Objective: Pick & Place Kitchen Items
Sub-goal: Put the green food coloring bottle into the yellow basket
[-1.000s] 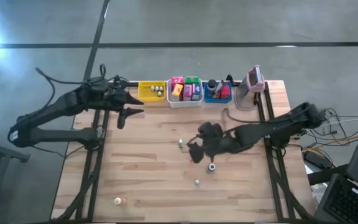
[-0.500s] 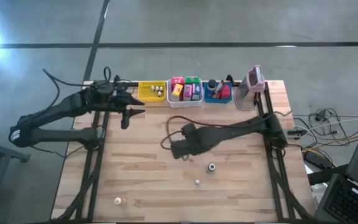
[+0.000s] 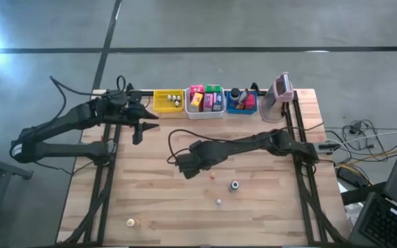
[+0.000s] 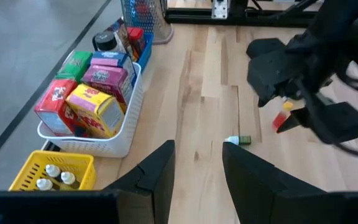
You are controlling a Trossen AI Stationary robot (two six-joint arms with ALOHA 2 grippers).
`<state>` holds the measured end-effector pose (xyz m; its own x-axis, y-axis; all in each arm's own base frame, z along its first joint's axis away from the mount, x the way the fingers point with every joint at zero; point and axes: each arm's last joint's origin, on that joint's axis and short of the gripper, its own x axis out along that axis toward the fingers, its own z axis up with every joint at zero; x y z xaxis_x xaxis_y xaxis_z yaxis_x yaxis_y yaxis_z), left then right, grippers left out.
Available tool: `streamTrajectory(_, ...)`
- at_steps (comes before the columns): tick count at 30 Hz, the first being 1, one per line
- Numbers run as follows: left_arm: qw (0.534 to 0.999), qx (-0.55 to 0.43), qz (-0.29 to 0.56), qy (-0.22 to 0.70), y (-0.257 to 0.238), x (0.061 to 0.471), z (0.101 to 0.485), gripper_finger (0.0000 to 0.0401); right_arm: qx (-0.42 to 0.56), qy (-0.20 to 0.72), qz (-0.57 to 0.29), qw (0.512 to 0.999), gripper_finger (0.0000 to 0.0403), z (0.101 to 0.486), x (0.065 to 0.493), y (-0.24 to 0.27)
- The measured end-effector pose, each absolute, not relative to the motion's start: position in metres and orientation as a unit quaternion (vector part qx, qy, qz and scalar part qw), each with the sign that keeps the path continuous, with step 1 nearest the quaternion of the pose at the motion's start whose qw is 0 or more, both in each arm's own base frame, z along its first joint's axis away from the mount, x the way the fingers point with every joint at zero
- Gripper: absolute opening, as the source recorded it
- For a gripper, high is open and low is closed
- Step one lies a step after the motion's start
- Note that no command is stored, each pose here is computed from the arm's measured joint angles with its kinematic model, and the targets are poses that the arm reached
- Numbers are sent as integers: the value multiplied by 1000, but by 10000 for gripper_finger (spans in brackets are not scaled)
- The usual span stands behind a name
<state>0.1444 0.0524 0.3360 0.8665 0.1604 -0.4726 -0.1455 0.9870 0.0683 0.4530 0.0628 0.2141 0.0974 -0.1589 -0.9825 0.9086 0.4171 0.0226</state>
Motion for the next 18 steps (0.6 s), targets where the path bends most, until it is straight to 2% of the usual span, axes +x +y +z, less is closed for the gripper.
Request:
streamTrajectory(6,964,13,78,253,52,144,335,140,365,538,-411,639,259,206,456,50)
streamTrajectory(12,963,12,78,257,52,143,334,140,388,532,-385,647,251,196,463,43)
streamTrajectory(18,963,16,77,257,52,143,334,140,396,532,-386,642,261,177,463,38)
